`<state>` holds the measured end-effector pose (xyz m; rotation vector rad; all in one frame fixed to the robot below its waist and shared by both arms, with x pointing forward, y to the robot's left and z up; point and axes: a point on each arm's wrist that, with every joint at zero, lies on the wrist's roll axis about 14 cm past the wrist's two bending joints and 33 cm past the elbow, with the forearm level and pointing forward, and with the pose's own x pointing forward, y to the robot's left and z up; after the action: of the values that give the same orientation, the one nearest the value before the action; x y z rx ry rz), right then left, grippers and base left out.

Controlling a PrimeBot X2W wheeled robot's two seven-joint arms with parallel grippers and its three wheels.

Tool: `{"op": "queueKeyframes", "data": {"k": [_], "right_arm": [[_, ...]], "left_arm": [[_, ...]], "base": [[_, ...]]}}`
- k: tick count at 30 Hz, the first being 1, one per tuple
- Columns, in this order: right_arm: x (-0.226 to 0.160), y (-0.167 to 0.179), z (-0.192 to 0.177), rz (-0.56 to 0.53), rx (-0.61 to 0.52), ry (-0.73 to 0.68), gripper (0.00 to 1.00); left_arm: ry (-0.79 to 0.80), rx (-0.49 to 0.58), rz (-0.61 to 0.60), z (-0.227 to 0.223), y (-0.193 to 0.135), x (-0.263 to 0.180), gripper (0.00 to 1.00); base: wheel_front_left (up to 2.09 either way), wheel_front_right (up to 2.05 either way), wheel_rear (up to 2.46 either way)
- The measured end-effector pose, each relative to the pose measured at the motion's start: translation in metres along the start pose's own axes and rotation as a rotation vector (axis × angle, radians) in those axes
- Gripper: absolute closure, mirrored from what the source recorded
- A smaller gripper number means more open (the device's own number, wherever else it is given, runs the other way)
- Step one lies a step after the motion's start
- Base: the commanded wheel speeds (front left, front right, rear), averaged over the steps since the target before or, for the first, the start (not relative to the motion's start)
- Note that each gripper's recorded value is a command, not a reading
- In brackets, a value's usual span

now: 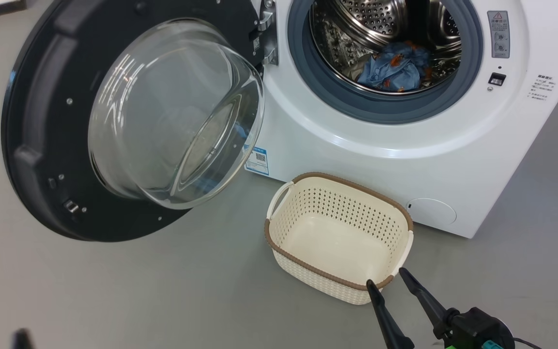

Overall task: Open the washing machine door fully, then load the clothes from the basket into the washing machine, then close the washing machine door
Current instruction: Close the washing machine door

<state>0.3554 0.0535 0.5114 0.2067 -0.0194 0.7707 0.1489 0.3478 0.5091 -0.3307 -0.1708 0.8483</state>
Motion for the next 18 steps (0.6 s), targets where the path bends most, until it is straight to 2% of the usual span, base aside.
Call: {"op": "queueKeyframes", "data": {"k": [8, 12, 18], "right_arm": [[0.001, -0.008, 0.000, -0.019, 0.004, -0.002, 0.00], [0.002, -0.010, -0.002, -0.020, 0.005, 0.007, 0.00], [0.002, -0.016, -0.005, -0.029, 0.007, 0.023, 0.00]], "left_arm": [[-0.187, -0.344, 0.093, 0.060, 0.047, 0.044, 1.00], [-0.232, -0.450, 0.098, 0.096, 0.068, 0.083, 1.00], [-0.218, -0.604, 0.089, 0.125, 0.074, 0.134, 1.00]], "base": [[0.00, 0.00, 0.00], [0.00, 0.00, 0.00], [0.00, 0.00, 0.00]]}}
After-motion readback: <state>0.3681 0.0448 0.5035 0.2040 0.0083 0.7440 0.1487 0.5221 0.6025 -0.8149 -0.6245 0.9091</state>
